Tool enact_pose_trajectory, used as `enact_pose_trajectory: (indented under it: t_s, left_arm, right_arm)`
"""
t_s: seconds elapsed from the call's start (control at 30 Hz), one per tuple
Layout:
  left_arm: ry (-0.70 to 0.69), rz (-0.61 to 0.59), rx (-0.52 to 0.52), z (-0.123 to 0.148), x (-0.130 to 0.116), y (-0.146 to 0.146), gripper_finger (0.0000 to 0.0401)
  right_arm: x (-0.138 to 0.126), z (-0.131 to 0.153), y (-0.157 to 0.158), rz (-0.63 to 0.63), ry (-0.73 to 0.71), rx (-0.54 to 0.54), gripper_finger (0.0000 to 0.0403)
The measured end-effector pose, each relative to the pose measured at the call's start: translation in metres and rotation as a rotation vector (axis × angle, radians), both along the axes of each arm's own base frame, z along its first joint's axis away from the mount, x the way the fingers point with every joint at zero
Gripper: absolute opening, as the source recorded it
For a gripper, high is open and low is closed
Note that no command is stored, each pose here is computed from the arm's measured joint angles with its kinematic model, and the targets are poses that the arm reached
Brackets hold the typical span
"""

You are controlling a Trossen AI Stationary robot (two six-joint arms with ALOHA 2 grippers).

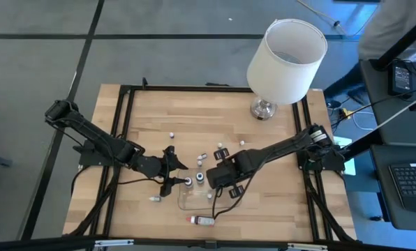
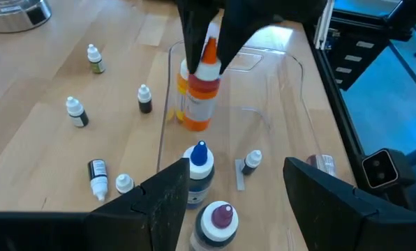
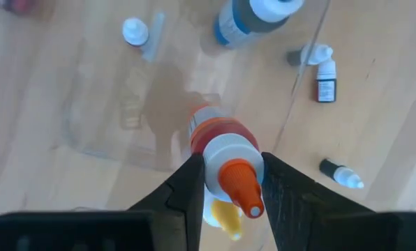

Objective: Pick & Place food coloring
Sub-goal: Put the big orange food coloring bottle into the container

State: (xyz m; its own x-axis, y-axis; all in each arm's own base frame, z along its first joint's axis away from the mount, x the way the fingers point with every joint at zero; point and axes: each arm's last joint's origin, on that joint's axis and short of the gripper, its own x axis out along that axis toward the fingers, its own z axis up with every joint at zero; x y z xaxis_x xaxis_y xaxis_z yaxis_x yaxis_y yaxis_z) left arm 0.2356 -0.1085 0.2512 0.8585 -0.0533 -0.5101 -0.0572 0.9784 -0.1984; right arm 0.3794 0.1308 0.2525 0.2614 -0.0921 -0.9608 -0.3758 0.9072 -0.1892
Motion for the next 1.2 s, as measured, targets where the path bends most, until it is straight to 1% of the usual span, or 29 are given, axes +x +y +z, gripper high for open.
enact_pose_trajectory:
  t_s: [0.07, 0.13, 0.3, 0.6, 0.93, 1.2]
  left_arm:
    - [0.001, 0.000, 0.000, 0.000, 0.000, 0.000, 0.0227]
    - [0.005, 0.000, 0.002, 0.000, 0.000, 0.000, 0.0228]
    - [0.010, 0.000, 0.004, -0.001, -0.001, 0.000, 0.0228]
    - [0.024, 0.000, 0.012, -0.002, -0.001, 0.001, 0.0228]
    - [0.025, 0.000, 0.012, -0.002, -0.001, 0.001, 0.0225]
    - [0.025, 0.002, 0.008, -0.002, -0.001, 0.001, 0.0228]
  right_arm:
    - [0.001, -0.004, 0.000, -0.007, 0.011, -0.039, 0.0122]
    - [0.001, -0.006, -0.001, -0.009, 0.018, -0.051, 0.0122]
    - [0.000, -0.010, -0.001, -0.012, 0.033, -0.053, 0.0123]
    - [0.000, -0.009, -0.001, -0.008, 0.029, -0.052, 0.0143]
    - [0.001, -0.010, -0.001, -0.007, 0.027, -0.044, 0.0146]
    - [0.003, -0.016, 0.000, -0.004, 0.037, -0.047, 0.0147]
